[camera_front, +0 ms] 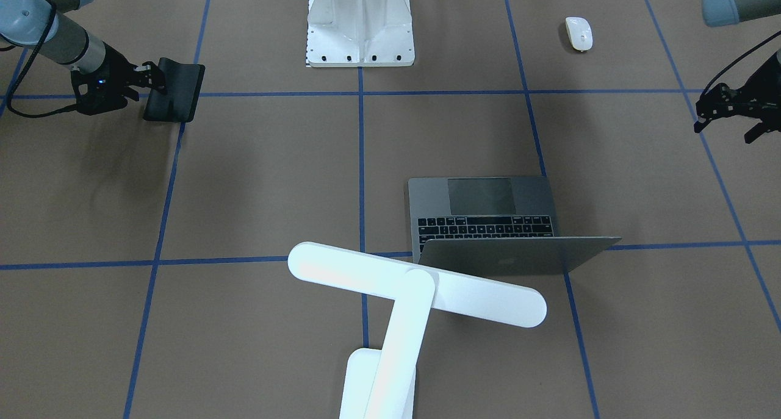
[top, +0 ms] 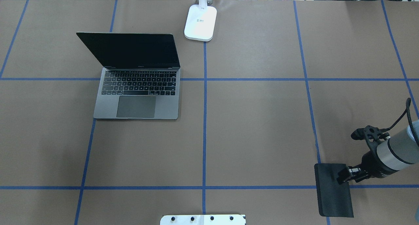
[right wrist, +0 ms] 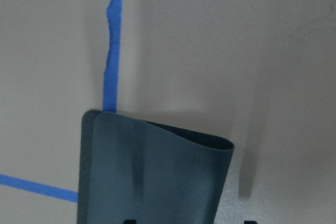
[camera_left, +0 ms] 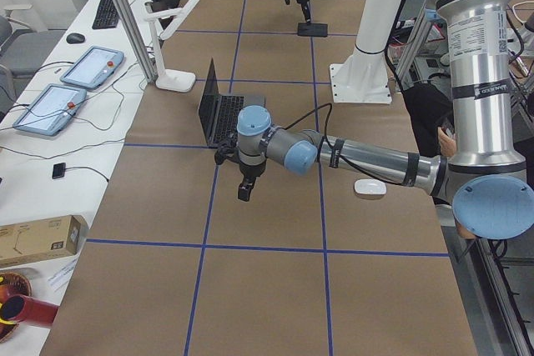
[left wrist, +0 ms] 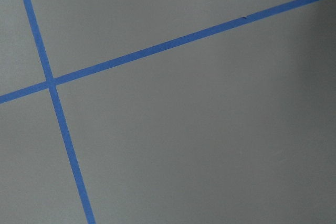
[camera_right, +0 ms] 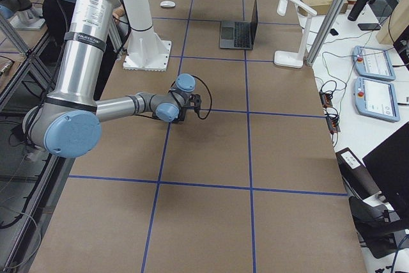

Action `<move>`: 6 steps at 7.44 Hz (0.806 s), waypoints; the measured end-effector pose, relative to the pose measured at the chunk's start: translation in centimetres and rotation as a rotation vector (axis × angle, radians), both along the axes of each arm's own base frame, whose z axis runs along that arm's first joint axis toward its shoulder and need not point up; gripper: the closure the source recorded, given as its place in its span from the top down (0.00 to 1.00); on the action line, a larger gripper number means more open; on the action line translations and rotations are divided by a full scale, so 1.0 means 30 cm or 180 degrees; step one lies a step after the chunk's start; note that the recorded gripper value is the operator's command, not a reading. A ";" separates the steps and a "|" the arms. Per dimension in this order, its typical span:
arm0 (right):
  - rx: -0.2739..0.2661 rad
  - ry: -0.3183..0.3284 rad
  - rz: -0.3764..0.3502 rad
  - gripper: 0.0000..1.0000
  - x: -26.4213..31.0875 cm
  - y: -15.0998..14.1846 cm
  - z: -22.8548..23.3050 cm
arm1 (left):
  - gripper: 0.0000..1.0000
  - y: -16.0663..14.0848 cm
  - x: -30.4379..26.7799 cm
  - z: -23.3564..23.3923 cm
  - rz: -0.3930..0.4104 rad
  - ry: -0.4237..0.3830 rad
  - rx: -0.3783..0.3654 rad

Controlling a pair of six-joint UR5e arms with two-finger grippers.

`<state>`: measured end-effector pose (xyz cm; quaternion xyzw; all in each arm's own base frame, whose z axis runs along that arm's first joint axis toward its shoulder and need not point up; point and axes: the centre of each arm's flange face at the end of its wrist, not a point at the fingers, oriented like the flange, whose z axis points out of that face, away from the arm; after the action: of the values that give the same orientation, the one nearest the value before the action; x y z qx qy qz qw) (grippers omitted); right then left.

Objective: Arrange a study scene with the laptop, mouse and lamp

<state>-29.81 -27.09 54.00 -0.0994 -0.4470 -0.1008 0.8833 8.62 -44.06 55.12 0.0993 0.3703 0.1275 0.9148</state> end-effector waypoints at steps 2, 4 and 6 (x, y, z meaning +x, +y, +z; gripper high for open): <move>-0.0038 0.0021 -0.0005 0.52 -0.006 -0.008 -0.006 | 1.00 -0.002 0.000 0.014 -0.0001 0.0013 0.0039; -0.0037 0.0003 -0.0006 0.48 -0.013 -0.014 -0.019 | 1.00 -0.004 0.001 0.030 -0.0001 0.0017 0.0052; -0.0034 -0.0005 0.0002 0.48 -0.024 -0.027 -0.033 | 1.00 -0.005 0.001 0.036 -0.0001 0.0016 0.0050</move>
<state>-30.55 -27.89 53.00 -0.1039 -0.4483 -0.0981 0.8824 8.66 -44.20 56.20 0.1069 0.3715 0.1300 0.9131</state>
